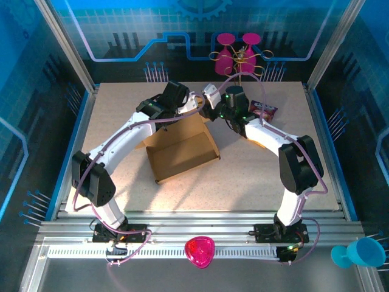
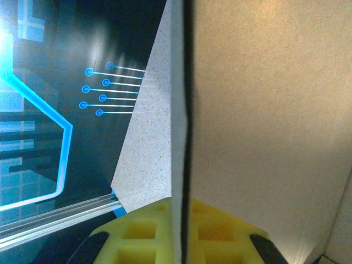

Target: Fold the paper box

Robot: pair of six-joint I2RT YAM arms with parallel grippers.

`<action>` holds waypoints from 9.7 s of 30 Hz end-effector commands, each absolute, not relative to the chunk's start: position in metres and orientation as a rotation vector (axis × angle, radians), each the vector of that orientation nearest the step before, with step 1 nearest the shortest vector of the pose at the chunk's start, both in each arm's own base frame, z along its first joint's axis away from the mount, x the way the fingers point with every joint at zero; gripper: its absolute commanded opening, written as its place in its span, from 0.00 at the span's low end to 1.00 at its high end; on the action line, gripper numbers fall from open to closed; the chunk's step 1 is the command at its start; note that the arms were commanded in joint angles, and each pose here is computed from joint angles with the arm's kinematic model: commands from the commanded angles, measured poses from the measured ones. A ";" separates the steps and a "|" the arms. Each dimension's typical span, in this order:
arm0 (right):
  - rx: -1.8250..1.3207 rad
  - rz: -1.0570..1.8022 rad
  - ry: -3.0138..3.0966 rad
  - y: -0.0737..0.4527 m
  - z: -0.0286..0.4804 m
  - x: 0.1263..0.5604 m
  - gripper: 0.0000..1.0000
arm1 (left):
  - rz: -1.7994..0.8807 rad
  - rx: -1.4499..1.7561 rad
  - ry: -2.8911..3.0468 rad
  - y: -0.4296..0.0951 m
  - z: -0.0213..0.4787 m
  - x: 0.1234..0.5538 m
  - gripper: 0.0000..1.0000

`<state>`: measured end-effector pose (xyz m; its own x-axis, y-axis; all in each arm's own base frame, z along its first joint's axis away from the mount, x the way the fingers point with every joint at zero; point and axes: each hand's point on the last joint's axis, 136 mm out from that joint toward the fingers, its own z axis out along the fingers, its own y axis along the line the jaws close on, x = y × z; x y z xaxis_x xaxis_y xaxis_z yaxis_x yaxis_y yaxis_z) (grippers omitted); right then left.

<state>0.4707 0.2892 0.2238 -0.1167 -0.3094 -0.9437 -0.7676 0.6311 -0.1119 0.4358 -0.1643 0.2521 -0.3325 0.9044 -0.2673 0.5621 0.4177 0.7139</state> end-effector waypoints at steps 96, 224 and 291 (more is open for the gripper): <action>-0.314 0.499 1.637 0.270 0.189 0.464 0.00 | -0.299 -0.307 2.156 -0.054 0.175 0.370 0.00; 1.161 1.186 2.288 0.223 0.174 0.427 0.62 | -0.374 -0.269 1.801 -0.077 0.162 0.378 0.00; 0.899 1.066 2.565 0.237 0.107 0.379 0.30 | -0.830 -0.964 2.120 -0.082 0.126 0.247 0.65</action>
